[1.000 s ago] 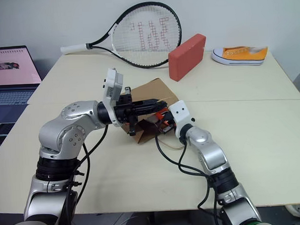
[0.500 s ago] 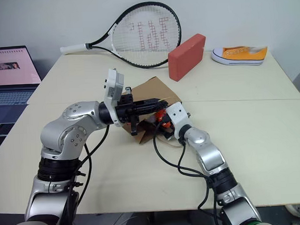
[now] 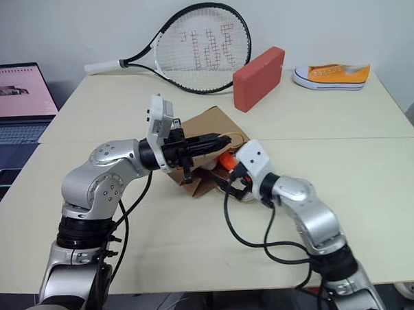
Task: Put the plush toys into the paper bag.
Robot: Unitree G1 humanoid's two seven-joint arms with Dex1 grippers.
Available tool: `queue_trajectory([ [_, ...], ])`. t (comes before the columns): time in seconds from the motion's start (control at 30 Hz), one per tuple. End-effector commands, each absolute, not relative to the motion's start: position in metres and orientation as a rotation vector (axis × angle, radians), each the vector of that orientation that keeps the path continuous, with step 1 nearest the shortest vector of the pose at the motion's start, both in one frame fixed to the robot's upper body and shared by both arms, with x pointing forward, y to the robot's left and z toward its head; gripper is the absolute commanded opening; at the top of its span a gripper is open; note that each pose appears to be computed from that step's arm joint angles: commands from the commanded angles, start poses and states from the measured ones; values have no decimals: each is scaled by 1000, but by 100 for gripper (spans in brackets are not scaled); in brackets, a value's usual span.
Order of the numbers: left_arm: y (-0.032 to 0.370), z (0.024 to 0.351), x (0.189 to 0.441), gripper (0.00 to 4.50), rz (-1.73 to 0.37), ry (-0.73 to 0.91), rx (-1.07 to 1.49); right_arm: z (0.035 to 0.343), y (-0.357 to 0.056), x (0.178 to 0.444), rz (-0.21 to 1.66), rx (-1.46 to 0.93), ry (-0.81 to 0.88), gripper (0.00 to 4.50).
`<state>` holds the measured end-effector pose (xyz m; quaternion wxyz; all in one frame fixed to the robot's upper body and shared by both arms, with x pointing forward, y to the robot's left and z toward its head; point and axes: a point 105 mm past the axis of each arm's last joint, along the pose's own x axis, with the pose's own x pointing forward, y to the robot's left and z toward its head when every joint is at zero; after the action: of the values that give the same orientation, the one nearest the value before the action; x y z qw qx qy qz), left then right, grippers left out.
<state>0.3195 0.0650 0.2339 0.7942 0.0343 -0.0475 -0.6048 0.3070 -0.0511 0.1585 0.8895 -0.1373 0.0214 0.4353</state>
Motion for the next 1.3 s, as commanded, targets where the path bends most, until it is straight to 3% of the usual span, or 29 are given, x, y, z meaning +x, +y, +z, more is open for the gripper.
queue_trajectory([
  [0.03,64,242,317,0,-1306,-145,98,164,-63,290,968,-310,54,449],
  [0.23,64,242,315,0,-1321,-143,95,141,-89,305,820,-276,148,449],
  [0.53,64,245,318,0,-1316,-157,99,102,-89,337,746,-251,245,449],
  [0.67,65,245,316,0,-1311,-160,100,88,-89,343,734,-260,282,355],
  [0.97,68,243,316,0,-1293,-161,98,84,-88,341,740,-256,301,23],
  [1.0,68,243,316,0,-1292,-161,98,84,-88,341,744,-251,306,5],
  [1.13,69,245,315,0,-1295,-165,104,89,-88,342,739,-197,302,5],
  [1.3,74,258,315,0,-1271,-207,128,121,-93,339,743,-86,246,5],
])
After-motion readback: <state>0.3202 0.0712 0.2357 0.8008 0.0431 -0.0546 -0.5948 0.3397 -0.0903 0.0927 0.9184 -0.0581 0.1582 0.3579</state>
